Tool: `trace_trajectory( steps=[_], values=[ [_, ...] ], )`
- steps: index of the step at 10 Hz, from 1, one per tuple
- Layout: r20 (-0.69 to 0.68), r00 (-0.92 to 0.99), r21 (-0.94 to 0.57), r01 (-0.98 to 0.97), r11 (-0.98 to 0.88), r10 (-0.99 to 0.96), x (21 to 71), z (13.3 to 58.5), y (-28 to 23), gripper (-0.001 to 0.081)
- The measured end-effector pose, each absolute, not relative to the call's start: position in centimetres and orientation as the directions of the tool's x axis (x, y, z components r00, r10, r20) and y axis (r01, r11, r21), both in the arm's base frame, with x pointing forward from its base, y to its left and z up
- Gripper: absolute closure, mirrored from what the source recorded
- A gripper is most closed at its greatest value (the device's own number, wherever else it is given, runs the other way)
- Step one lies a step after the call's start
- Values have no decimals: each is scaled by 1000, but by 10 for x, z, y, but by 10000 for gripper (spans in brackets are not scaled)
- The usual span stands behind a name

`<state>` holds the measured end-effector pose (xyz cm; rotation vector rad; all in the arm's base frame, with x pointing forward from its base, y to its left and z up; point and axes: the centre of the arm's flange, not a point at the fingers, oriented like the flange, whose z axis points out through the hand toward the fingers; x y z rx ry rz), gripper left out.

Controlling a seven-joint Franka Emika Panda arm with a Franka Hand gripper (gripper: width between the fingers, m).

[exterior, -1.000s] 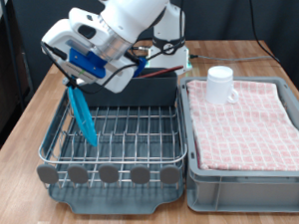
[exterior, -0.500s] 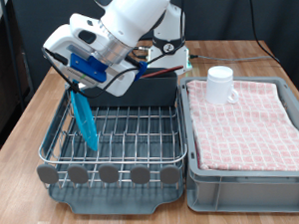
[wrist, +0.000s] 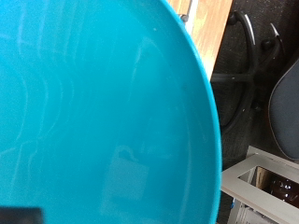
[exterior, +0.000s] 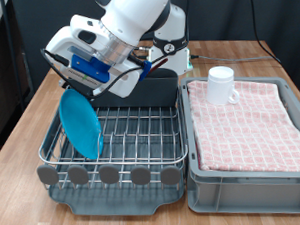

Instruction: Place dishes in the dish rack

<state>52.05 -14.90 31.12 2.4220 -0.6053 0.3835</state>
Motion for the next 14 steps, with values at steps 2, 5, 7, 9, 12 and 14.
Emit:
trace_trajectory(
  steps=[2, 5, 7, 9, 12, 14],
  values=[
    [398, 854, 471, -504, -724, -336, 522, 317, -149, 90],
    [384, 855, 418, -497, -760, -347, 522, 340, -151, 7],
    [365, 862, 371, -482, -794, -352, 520, 359, -156, 7],
    [355, 866, 345, -473, -811, -354, 516, 375, -161, 4],
    [337, 871, 333, -465, -820, -358, 510, 390, -165, 4],
    [334, 873, 328, -462, -824, -356, 508, 397, -166, 4]
  ],
)
